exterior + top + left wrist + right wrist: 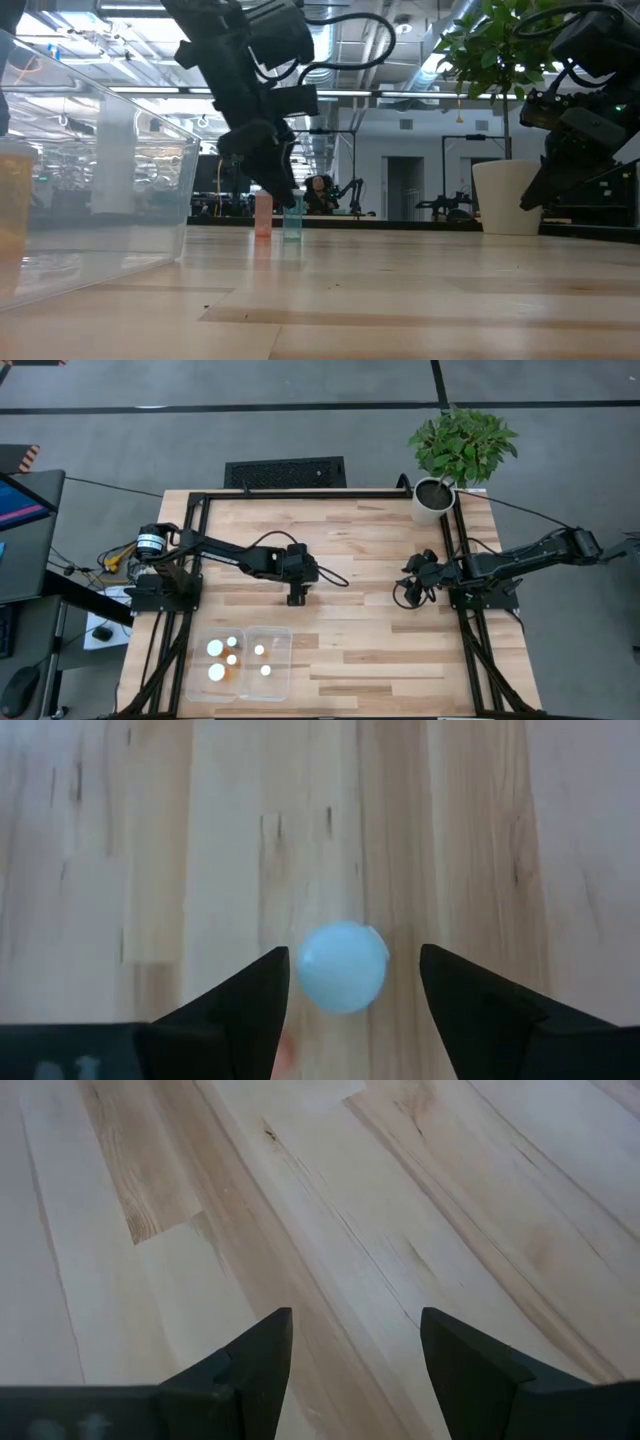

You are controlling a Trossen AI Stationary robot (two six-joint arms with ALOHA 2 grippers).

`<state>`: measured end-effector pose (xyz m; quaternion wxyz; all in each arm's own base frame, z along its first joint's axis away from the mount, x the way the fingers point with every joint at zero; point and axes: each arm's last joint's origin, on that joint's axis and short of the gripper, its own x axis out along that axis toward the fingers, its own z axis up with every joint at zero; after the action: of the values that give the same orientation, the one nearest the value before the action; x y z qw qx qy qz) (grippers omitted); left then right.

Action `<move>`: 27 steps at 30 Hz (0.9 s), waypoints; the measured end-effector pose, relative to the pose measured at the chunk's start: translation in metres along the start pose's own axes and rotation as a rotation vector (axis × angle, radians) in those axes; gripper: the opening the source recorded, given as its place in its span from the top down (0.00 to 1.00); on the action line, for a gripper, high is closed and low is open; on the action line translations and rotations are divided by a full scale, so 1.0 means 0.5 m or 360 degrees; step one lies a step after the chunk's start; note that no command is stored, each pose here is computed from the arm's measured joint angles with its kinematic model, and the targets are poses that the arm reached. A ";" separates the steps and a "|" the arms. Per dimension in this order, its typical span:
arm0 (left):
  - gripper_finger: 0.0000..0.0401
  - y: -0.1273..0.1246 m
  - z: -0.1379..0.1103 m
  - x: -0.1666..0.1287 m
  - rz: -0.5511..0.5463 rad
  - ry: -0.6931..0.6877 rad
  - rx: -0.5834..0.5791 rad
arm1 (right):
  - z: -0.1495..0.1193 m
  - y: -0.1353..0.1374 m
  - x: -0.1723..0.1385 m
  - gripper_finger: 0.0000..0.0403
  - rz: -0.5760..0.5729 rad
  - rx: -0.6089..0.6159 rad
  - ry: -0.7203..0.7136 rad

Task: Pick and place medicine bottles into bin by pill shape (circle, oval)
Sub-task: Put the blue pill bottle into the right transparent bin

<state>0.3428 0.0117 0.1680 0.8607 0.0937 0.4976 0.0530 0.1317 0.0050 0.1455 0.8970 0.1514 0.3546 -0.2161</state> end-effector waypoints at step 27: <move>0.76 0.002 0.008 -0.007 -0.0030 -0.0038 -0.0013 | -0.002 -0.001 0.000 0.42 -0.0010 -0.0004 0.0012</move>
<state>0.3446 0.0114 0.1731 0.8674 0.0862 0.4880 0.0458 0.1310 0.0049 0.1448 0.8952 0.1499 0.3586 -0.2179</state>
